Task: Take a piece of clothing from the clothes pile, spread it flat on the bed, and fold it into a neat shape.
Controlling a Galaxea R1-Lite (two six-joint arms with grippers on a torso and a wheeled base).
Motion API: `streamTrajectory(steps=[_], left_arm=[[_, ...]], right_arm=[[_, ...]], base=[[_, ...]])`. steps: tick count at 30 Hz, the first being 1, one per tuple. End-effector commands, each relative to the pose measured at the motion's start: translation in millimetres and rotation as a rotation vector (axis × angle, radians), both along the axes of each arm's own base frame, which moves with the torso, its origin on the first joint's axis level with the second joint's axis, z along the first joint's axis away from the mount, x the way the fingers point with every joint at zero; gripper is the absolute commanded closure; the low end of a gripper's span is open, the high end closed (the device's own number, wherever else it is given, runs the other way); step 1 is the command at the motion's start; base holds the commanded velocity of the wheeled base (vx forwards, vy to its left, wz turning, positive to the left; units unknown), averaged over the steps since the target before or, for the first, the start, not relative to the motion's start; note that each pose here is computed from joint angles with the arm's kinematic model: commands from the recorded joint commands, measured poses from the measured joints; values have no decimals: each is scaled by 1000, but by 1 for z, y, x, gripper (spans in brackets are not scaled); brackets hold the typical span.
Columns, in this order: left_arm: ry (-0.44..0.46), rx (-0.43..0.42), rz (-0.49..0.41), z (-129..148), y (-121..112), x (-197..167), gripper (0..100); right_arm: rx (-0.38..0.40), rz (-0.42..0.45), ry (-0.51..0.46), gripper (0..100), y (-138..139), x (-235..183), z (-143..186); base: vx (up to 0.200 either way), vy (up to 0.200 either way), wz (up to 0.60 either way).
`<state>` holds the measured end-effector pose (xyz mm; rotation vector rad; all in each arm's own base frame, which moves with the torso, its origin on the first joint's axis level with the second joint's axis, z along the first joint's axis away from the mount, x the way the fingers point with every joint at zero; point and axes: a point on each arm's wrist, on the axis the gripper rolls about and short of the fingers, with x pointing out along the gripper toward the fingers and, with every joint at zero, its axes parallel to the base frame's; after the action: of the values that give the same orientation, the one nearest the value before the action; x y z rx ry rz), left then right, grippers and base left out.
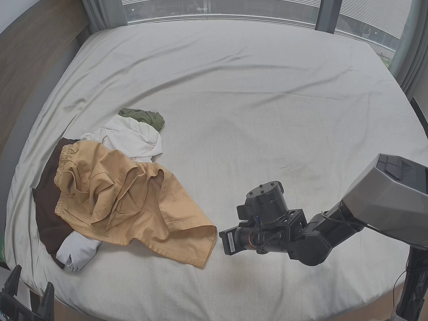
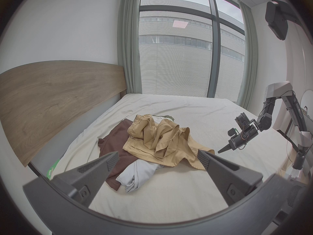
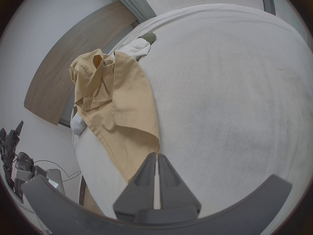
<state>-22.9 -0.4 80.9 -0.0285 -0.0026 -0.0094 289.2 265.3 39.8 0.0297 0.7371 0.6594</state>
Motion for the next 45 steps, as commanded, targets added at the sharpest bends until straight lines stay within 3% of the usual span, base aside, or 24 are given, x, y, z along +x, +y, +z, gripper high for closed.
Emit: streamTrajectory(steps=[1,12,20,28,29,45], left_arm=[[1,-1,0,-5,0,0,0],[1,-2,0,-5,0,0,0],[3,-5,0,-5,0,0,0],[3,-5,0,-5,0,0,0],[1,-5,0,-5,0,0,0],[3,-7,0,-5,0,0,0]], right_arm=[[2,4,-1,0,0,0,1],[-9,31,8,0,16,2,-15],[9,78,-11,0,51,11,-33],[6,94,-6,0,58,8,-40],[5,96,-5,100,59,7,-40],[16,64,-18,100,43,2,-16]], base=[[0,0,0],[0,0,0],[0,0,0],[0,0,0],[0,0,0],[0,0,0]])
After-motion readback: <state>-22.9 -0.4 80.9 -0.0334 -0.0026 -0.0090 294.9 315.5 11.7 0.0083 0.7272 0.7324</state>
